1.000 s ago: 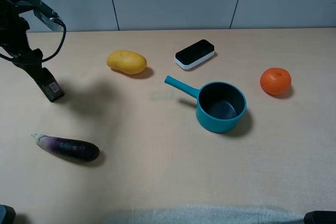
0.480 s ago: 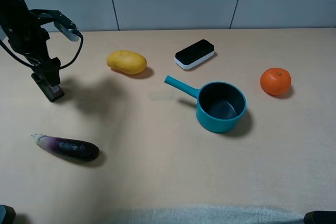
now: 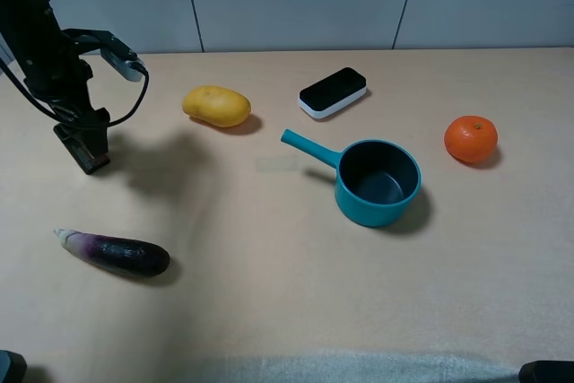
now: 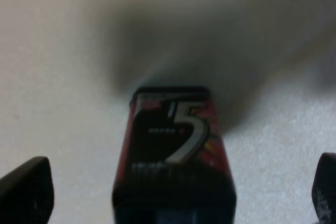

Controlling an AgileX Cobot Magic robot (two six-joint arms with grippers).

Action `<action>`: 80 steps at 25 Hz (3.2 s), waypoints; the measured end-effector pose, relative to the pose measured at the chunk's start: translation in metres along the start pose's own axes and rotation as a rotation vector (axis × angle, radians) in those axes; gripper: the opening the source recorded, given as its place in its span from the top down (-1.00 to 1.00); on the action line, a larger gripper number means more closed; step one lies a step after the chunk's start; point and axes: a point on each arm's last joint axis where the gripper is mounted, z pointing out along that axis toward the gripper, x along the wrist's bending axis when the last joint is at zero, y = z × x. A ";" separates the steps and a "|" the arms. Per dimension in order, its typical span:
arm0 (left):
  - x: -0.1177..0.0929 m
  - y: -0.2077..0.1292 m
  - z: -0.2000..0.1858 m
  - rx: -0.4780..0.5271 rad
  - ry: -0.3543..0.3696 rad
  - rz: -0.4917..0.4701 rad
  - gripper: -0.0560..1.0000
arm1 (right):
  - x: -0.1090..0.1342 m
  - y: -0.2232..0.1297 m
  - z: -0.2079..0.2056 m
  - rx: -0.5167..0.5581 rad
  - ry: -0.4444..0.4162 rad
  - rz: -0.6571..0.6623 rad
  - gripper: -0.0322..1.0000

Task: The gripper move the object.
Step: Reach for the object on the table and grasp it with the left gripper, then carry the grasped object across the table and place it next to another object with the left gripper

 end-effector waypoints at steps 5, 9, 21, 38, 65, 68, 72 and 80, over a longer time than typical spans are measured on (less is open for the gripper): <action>-0.001 0.000 0.010 0.022 -0.021 0.001 -0.99 | 0.000 0.000 0.000 0.000 0.000 0.000 -0.41; -0.002 0.000 0.019 0.047 -0.041 0.003 -0.99 | 0.000 0.000 0.000 0.000 0.003 0.002 -0.41; 0.001 -0.005 0.020 0.073 -0.046 0.001 -0.98 | 0.000 0.000 0.000 0.000 0.004 0.002 -0.41; 0.004 -0.008 0.041 0.102 -0.069 -0.016 -0.71 | 0.001 0.000 0.000 -0.001 0.006 0.004 -0.41; 0.003 -0.001 0.045 0.103 -0.069 -0.021 -0.03 | 0.001 0.000 0.000 -0.001 0.012 0.008 -0.41; 0.003 -0.001 0.045 0.103 -0.069 -0.021 -0.01 | 0.001 0.000 0.000 -0.001 0.012 0.008 -0.41; 0.003 -0.001 0.045 0.104 -0.069 -0.030 -0.01 | 0.001 0.000 0.000 -0.001 0.012 0.008 -0.41; 0.003 -0.001 0.045 0.105 -0.069 -0.041 0.00 | 0.001 0.000 0.000 -0.001 0.013 0.008 -0.41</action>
